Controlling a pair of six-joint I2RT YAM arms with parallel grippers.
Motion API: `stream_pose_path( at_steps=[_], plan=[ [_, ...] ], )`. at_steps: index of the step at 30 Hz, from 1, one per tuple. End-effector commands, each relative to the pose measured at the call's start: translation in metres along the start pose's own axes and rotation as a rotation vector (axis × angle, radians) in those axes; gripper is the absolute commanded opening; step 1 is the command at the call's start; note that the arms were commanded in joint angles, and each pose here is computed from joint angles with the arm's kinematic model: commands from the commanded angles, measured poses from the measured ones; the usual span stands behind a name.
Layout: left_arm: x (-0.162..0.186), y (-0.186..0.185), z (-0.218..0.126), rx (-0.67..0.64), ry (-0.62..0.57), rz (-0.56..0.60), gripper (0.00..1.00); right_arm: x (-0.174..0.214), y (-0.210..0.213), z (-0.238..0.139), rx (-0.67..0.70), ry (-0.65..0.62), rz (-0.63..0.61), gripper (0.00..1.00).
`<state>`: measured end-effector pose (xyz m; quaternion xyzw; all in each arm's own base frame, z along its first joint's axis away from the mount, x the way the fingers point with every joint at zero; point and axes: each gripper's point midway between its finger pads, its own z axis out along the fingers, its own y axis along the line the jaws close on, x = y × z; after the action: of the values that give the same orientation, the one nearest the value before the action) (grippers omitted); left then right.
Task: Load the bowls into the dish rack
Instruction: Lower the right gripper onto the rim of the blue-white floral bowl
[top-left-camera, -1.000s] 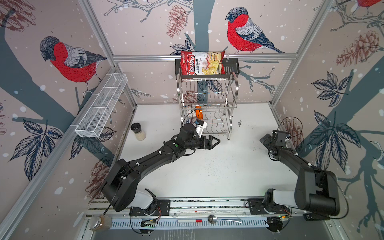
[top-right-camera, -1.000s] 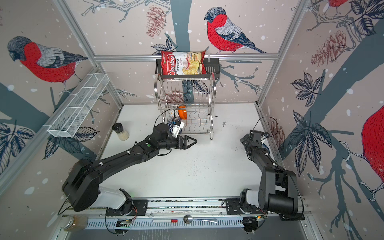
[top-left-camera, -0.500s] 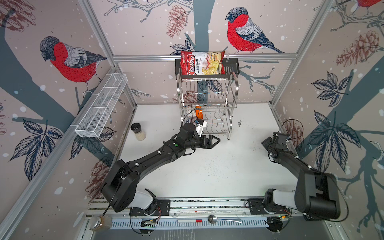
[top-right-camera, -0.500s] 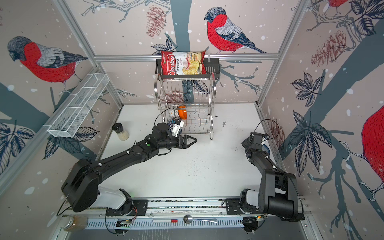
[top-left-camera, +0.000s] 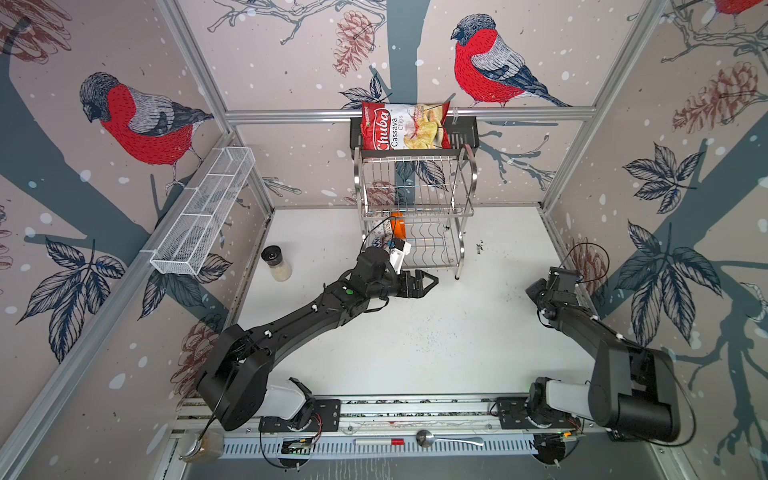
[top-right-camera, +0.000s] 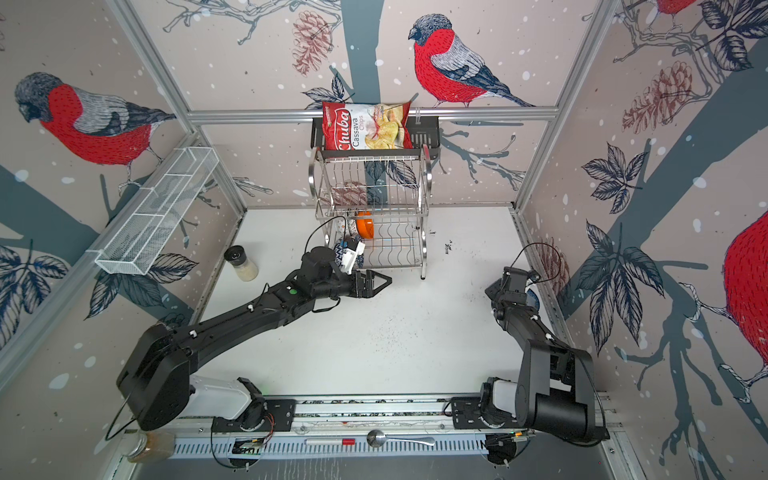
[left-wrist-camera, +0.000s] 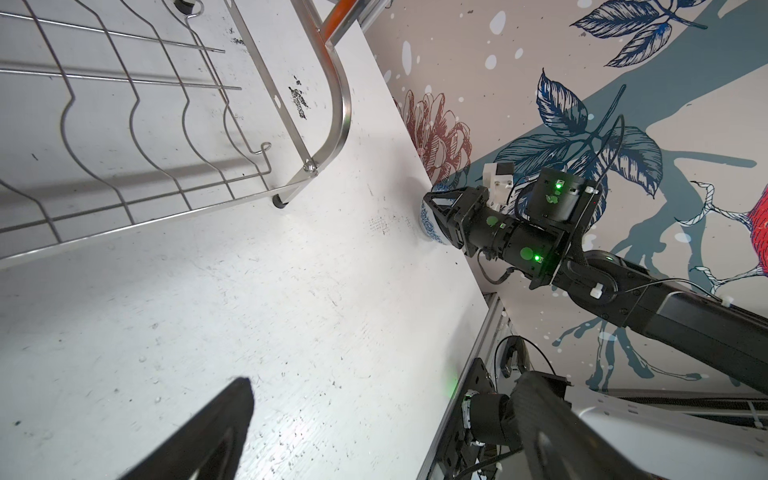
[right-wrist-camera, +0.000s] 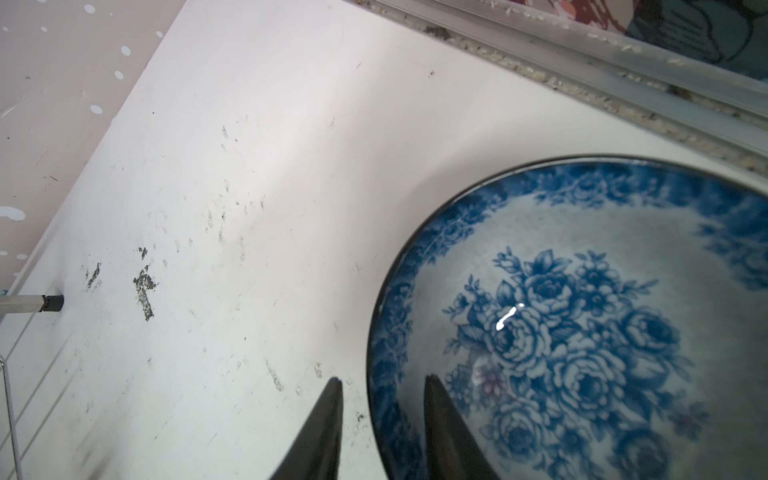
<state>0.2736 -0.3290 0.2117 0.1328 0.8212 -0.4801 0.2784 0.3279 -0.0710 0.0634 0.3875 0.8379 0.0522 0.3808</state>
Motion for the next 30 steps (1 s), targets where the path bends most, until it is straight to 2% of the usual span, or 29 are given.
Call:
stream_pose_path(
  at_steps=[1,5,8,11,19,30],
  plan=[
    [-0.001,-0.002,-0.003,0.0,-0.007,0.014,0.98,-0.002,0.004,0.0,-0.022,-0.005,0.02,0.31],
    [0.001,0.0,-0.003,-0.003,-0.005,0.014,0.98,-0.001,0.002,0.002,-0.015,-0.001,0.017,0.24],
    [0.001,0.001,-0.003,-0.006,-0.004,0.011,0.98,-0.001,0.005,0.0,-0.031,0.0,0.011,0.11],
    [0.001,0.001,-0.002,-0.007,-0.004,0.011,0.98,-0.003,0.009,-0.004,-0.051,-0.01,-0.005,0.03],
    [0.0,0.001,0.0,-0.004,-0.003,0.008,0.98,0.002,0.025,-0.007,-0.102,0.003,-0.058,0.01],
    [-0.001,0.006,-0.004,-0.032,-0.018,0.009,0.98,0.012,0.071,-0.024,-0.21,-0.009,-0.194,0.0]
  ],
)
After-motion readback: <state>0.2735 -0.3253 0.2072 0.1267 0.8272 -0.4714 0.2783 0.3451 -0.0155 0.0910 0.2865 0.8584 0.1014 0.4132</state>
